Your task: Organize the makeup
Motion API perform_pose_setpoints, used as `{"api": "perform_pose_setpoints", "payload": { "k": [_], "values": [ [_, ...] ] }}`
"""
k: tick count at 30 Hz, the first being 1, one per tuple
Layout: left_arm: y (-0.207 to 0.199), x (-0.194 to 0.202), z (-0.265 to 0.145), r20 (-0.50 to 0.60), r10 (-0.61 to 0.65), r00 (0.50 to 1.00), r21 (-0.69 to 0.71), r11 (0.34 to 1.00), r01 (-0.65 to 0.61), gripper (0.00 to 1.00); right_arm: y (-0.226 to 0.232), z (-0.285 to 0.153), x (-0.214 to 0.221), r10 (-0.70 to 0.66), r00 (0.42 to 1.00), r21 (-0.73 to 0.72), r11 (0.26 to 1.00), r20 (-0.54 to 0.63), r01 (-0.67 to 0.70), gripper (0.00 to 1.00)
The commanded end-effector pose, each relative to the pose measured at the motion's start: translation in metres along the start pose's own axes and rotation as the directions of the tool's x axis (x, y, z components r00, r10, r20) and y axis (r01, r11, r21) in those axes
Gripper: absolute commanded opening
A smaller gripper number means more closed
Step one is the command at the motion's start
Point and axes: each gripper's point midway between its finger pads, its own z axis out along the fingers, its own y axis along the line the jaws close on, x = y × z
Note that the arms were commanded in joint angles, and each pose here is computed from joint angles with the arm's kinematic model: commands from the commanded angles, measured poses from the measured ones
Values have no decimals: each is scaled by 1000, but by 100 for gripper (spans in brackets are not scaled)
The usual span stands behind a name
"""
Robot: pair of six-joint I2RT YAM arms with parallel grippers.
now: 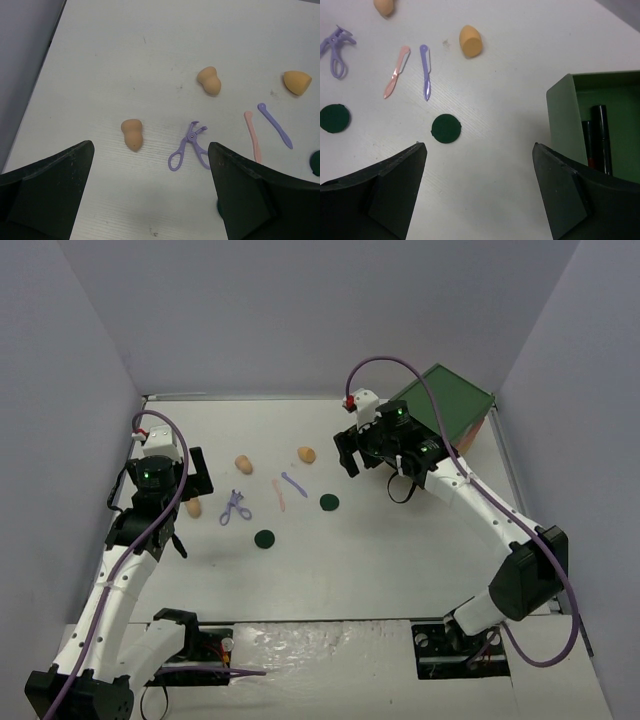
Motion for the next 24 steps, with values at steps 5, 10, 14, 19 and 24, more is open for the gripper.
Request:
{"api": "perform_pose_setpoints", "payload": {
  "k": [5,10,14,19,24],
  "values": [
    [-2,-25,-4,73,-25,997,13,1000,24,97,-25,28,15,18,999,101,995,-32,-15,84],
    [-3,-25,-3,70,-25,997,15,1000,24,97,-48,26,12,9,999,200,980,-35,-2,85],
    [-3,-25,-3,71,-25,997,18,1000,23,97,-65,20,8,6,999,275,961,-33,3,85],
    [-4,-24,-2,66,-24,998,21,1000,22,97,-78,18,10,10,999,317,948,-42,3,85],
    [-4,-23,-2,63,-21,998,19,1000,20,97,-97,19,14,32,998,350,937,-48,-13,86]
  ]
}}
